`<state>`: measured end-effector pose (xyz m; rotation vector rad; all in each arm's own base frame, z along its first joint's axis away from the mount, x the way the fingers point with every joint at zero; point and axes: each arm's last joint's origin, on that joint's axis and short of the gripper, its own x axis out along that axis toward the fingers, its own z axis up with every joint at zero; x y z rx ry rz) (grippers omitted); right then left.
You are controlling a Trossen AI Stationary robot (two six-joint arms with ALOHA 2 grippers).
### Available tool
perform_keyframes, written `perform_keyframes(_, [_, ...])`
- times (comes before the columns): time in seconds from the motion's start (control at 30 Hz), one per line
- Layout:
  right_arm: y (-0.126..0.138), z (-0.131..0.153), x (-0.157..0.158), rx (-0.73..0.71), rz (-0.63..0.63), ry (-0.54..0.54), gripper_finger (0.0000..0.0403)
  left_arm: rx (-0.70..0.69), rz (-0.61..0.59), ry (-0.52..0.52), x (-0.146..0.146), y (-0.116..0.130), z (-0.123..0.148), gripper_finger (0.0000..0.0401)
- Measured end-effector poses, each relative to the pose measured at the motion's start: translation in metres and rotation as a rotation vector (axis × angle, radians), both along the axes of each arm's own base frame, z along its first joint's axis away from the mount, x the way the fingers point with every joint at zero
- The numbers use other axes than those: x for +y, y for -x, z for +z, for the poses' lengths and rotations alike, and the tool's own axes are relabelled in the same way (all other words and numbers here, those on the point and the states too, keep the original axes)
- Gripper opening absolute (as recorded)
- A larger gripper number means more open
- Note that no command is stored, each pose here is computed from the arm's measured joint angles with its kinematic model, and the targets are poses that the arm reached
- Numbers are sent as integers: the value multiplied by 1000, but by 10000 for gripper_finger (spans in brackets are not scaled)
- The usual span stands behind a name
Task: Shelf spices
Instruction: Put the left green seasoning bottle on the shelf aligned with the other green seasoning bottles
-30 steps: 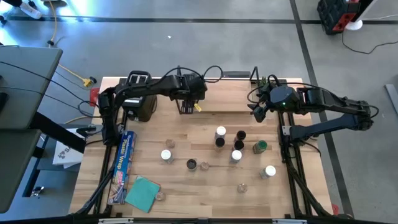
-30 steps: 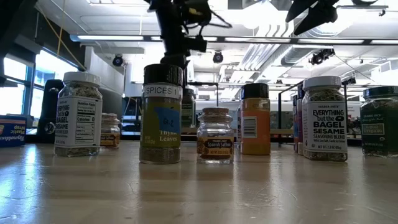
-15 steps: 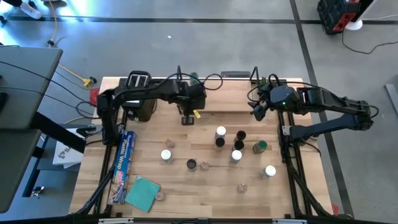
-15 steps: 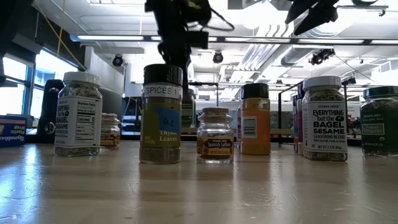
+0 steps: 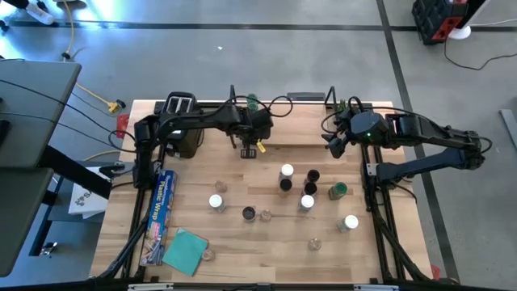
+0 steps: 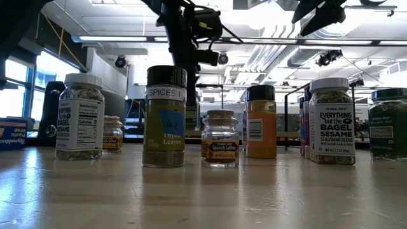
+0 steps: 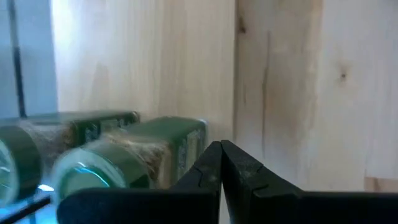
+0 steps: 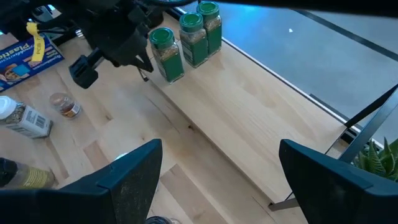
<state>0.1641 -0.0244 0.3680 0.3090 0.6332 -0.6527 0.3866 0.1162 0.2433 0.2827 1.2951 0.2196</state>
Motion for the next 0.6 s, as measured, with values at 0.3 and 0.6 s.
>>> perform_keyframes(0.3, [0, 0, 0, -1, 5, -6, 318, 17, -9, -46, 8, 2, 1, 1])
perform_keyframes(0.6, [0, 0, 0, 0, 13, -11, 318, -29, 12, -61, 14, 0, 6, 1])
